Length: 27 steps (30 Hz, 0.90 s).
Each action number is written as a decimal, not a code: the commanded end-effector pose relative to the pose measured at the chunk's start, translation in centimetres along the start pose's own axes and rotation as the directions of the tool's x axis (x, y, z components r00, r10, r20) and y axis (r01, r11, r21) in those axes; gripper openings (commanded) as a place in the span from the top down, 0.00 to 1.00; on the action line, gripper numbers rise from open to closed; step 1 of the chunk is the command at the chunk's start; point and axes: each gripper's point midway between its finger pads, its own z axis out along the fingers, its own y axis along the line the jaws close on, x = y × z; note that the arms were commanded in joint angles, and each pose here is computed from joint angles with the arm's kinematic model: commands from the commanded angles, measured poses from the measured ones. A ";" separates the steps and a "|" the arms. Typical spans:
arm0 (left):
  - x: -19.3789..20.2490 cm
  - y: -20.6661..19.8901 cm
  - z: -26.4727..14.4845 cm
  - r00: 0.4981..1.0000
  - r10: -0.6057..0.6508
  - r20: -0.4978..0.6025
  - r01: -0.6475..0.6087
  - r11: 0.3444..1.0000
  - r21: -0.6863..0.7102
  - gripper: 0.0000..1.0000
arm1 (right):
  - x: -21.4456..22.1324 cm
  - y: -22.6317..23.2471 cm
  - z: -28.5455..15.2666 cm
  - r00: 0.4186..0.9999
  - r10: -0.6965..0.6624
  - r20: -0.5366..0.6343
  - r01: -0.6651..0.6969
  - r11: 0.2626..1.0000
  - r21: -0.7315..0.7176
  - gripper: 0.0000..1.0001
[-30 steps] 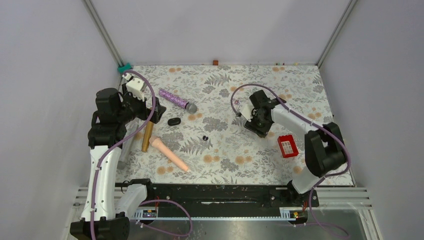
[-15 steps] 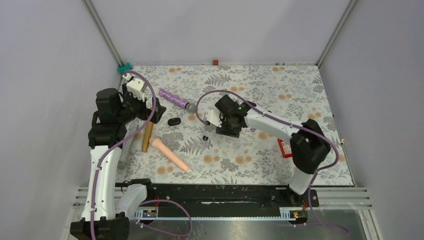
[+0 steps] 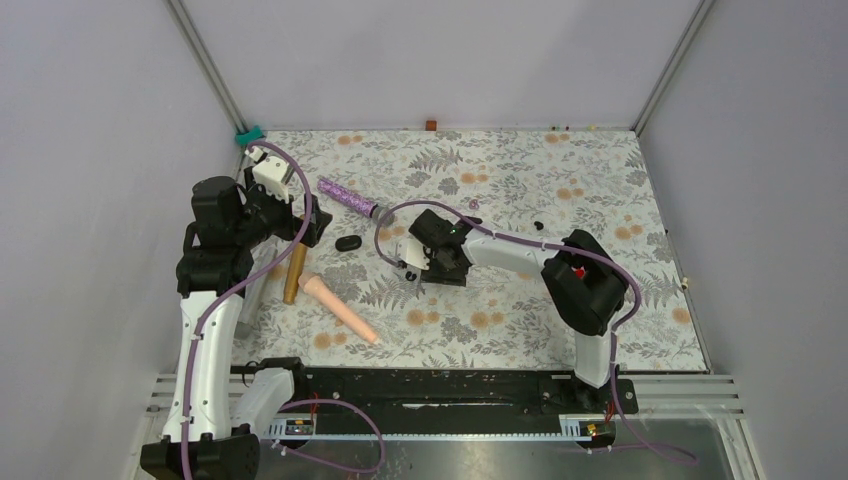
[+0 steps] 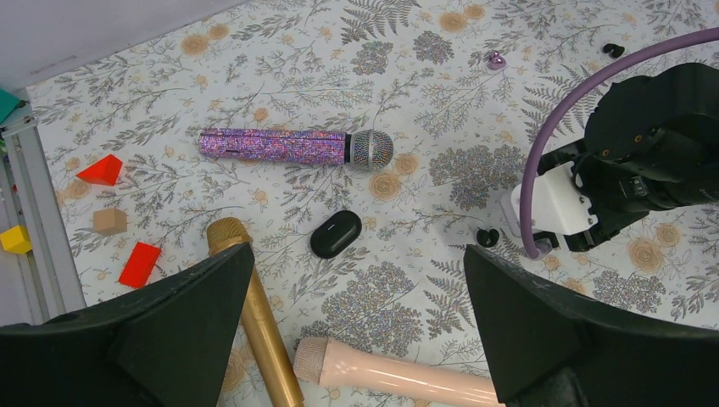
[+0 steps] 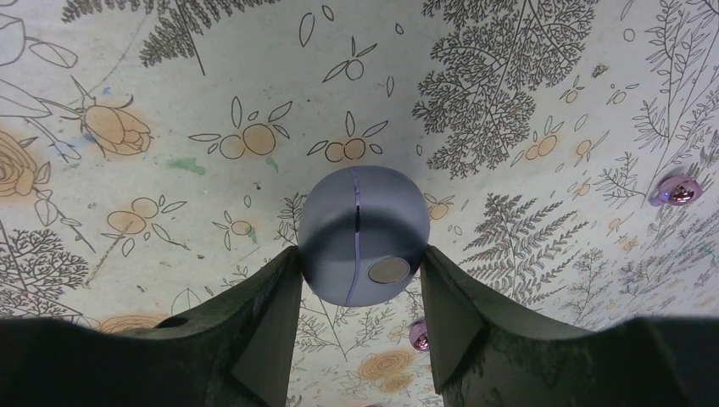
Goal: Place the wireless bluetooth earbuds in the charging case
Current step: Place the charging case at the center of the board.
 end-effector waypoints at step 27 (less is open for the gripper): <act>-1.6 -0.4 -0.1 0.997 0.040 0.064 -0.042 0.999 0.028 0.01 | 2.6 -1.8 1.3 0.990 -0.060 -0.125 0.078 0.986 0.146 0.10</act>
